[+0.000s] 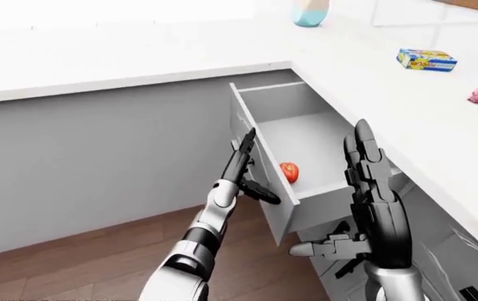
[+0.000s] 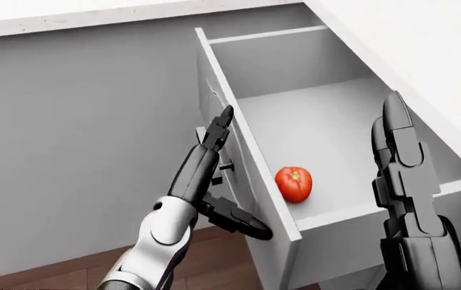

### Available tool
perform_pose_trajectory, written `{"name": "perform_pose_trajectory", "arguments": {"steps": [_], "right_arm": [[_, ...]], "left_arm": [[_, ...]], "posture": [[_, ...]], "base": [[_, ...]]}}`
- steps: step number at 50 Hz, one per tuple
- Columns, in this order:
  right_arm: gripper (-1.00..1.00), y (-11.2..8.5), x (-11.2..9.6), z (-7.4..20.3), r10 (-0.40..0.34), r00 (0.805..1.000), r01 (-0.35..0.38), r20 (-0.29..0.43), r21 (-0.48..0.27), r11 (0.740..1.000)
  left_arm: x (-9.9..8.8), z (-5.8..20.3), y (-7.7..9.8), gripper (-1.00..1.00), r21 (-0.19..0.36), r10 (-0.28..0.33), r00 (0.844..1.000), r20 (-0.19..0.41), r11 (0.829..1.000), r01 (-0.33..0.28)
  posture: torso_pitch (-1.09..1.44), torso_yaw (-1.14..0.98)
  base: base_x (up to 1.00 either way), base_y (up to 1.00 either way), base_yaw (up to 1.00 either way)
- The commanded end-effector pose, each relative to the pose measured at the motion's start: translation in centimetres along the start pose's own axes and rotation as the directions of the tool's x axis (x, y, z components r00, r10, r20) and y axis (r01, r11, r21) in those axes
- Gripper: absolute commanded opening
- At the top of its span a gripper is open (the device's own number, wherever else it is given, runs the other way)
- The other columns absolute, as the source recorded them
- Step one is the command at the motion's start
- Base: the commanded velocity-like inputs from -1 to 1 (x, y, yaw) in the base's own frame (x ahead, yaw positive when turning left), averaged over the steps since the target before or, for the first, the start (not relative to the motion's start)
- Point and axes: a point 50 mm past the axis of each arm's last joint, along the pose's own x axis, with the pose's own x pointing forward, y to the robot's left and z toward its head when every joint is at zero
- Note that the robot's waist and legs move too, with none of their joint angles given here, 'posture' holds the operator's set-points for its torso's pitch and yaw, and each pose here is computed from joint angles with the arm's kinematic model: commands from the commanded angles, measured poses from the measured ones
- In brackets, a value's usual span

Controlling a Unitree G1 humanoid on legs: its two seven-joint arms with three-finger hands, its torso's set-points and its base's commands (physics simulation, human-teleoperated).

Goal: Close the left drawer.

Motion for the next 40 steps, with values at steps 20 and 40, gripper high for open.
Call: {"name": "perform_pose_trajectory", "arguments": {"steps": [20, 40], "right_arm": [[1.00, -0.1, 0.2, 1.1, -0.010, 0.997, 0.010, 0.071, -0.006, 1.000], [1.00, -0.2, 0.1, 1.1, -0.014, 0.998, 0.014, 0.069, 0.002, 1.000]], "left_arm": [[1.3, 3.3, -3.0, 1.00, 0.074, -0.143, 0.986, 0.082, 0.988, 0.137], [1.3, 3.7, -5.1, 1.00, 0.121, -0.201, 0.977, 0.075, 0.974, 0.192]], "posture": [[0.00, 0.00], [0.00, 0.00]], "base": [[0.00, 0.00, 0.00], [0.00, 0.00, 0.00]]}}
